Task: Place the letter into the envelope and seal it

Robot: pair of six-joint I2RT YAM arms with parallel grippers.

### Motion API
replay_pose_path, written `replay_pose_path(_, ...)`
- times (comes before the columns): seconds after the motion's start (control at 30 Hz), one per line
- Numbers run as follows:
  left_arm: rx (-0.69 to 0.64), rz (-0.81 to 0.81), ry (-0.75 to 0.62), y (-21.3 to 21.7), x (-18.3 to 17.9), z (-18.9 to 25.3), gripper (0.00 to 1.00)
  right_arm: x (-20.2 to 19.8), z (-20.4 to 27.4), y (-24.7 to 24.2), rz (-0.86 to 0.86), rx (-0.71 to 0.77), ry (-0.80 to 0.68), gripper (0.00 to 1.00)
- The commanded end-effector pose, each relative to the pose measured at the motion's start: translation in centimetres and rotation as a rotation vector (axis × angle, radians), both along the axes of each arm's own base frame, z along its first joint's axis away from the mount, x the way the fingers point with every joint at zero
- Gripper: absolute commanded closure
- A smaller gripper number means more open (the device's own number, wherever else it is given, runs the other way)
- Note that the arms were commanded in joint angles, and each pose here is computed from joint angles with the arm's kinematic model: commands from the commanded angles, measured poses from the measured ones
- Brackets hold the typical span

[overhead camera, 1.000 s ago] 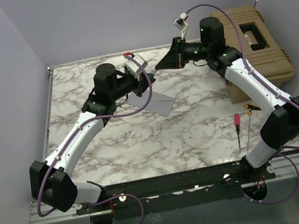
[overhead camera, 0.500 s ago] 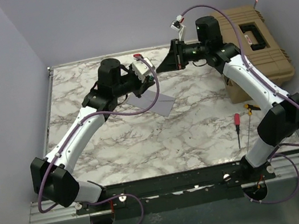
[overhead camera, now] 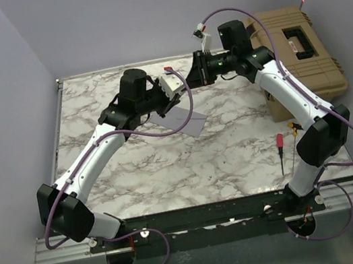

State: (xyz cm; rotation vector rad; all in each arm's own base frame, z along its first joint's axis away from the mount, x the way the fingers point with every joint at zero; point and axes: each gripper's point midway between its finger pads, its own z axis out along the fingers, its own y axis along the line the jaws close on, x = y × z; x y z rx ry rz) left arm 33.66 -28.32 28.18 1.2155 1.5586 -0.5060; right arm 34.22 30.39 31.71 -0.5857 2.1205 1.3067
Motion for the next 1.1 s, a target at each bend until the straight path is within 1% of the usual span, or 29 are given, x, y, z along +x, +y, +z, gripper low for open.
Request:
replay_pose_path(0.0, -0.100, -0.066, -0.169, -2.8, 0.5, 5.7, 1.00, -3.3, -2.7, 2.4, 0.077, -0.063, 0.121, 0.99)
replay_pose_path(0.3, -0.156, -0.096, -0.273, -3.4, 0.5, 9.3, 1.00, -5.0, -6.1, 2.7, 0.054, -0.177, 0.233, 0.99)
replay_pose_path(0.47, -0.205, -0.121, -0.321, -3.9, 0.1, 11.6, 1.00, -6.3, -7.2, 3.6, 0.075, -0.187, 0.279, 0.99)
replay_pose_path(0.6, -0.216, -0.161, -0.358, -4.5, -0.5, 12.6, 1.00, -7.1, -7.9, 4.2, 0.114, -0.203, 0.301, 1.00)
replay_pose_path(0.7, -0.226, -0.171, -0.400, -4.7, -0.5, 13.5, 1.00, -7.7, -8.3, 4.4, 0.145, -0.200, 0.330, 1.00)
replay_pose_path(0.8, -0.268, -0.169, -0.453, -5.0, -0.2, 15.1, 1.00, -8.1, -9.3, 4.6, 0.154, -0.216, 0.356, 0.99)
replay_pose_path(0.9, -0.304, -0.160, -0.453, -5.5, 0.6, 16.3, 1.00, -8.0, -10.6, 4.3, 0.153, -0.275, 0.379, 1.00)
replay_pose_path(1.07, -0.369, -0.164, -0.453, -6.2, 0.9, 17.3, 1.00, -8.2, -12.4, 4.1, 0.136, -0.322, 0.401, 1.00)
